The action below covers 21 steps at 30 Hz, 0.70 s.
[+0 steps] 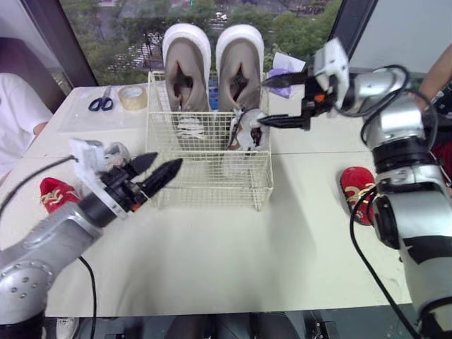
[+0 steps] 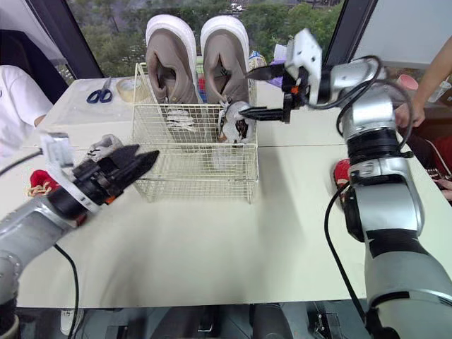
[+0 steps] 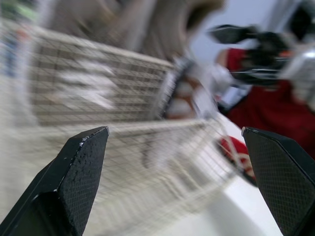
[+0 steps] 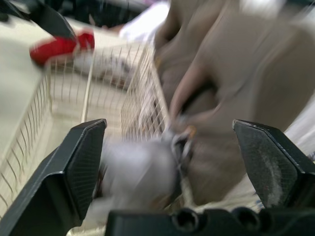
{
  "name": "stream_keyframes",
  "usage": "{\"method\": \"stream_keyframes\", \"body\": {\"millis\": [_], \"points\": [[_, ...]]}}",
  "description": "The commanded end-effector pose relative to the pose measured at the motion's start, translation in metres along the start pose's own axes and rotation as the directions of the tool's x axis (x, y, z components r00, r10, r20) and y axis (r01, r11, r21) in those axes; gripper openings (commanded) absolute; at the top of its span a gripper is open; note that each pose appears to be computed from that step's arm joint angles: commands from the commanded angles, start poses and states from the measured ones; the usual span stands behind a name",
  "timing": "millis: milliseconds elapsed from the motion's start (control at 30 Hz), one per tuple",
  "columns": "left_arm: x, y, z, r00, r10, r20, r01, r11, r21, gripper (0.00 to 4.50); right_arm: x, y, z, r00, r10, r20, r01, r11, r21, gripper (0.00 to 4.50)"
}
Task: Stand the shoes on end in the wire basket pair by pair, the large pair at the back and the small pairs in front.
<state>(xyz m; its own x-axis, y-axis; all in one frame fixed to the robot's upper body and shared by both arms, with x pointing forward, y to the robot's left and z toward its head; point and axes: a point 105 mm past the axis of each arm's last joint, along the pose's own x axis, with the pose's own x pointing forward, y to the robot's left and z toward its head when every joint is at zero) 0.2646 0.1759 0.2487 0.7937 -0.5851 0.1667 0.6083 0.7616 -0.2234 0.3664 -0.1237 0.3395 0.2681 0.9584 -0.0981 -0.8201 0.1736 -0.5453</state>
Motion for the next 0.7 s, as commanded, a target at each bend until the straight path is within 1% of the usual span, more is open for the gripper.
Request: {"method": "stream_keyframes", "body": {"millis": [33,133,200,267,300,333,367,433,500,600,633,700], "points": [[-0.008,0.020,0.023,0.995,0.102,-0.004,-0.101,0.990,0.102,4.50,-0.017,0.009,0.045,0.994,0.009,0.113,-0.008,1.000,-0.009,4.46],[-0.011,0.028,0.033,0.991,0.129,-0.016,-0.126,0.982,0.137,4.50,-0.020,0.018,0.059,0.988,0.017,0.151,-0.019,1.000,0.013,4.46],[-0.013,0.038,0.037,0.986,0.165,-0.025,-0.158,0.972,0.171,4.50,-0.019,0.022,0.062,0.988,0.011,0.151,-0.013,1.000,0.009,4.46],[-0.015,0.063,0.044,0.961,0.275,-0.039,-0.257,0.934,0.247,4.50,-0.024,0.024,0.068,0.989,0.006,0.147,-0.007,1.000,0.009,4.46],[-0.015,0.082,0.046,0.933,0.354,-0.068,-0.322,0.903,0.284,4.50,-0.027,0.030,0.073,0.988,0.029,0.149,-0.033,0.999,0.024,4.46],[-0.016,0.095,0.045,0.910,0.402,-0.105,-0.353,0.881,0.315,4.50,-0.028,0.036,0.077,0.988,0.056,0.144,-0.062,0.997,0.039,4.46],[-0.013,0.103,0.042,0.892,0.424,-0.155,-0.351,0.868,0.352,4.50,-0.028,0.045,0.077,0.988,0.096,0.124,-0.104,0.993,0.058,4.46],[-0.003,0.118,0.038,0.854,0.467,-0.232,-0.340,0.836,0.431,4.50,-0.027,0.068,0.072,0.979,0.201,0.046,-0.204,0.974,0.098,4.46],[0.005,0.138,0.038,0.798,0.535,-0.277,-0.373,0.800,0.469,4.50,-0.028,0.088,0.065,0.957,0.288,-0.039,-0.281,0.951,0.126,4.46],[0.020,0.156,0.033,0.740,0.560,-0.373,-0.365,0.800,0.477,4.50,-0.031,0.104,0.060,0.934,0.340,-0.105,-0.323,0.934,0.150,4.46],[0.025,0.163,0.027,0.713,0.564,-0.417,-0.343,0.799,0.494,4.50,-0.031,0.106,0.058,0.934,0.334,-0.126,-0.316,0.937,0.147,4.46],[0.038,0.168,0.018,0.684,0.546,-0.484,-0.295,0.814,0.501,4.50,-0.032,0.106,0.056,0.942,0.303,-0.145,-0.283,0.949,0.138,4.46]]}}
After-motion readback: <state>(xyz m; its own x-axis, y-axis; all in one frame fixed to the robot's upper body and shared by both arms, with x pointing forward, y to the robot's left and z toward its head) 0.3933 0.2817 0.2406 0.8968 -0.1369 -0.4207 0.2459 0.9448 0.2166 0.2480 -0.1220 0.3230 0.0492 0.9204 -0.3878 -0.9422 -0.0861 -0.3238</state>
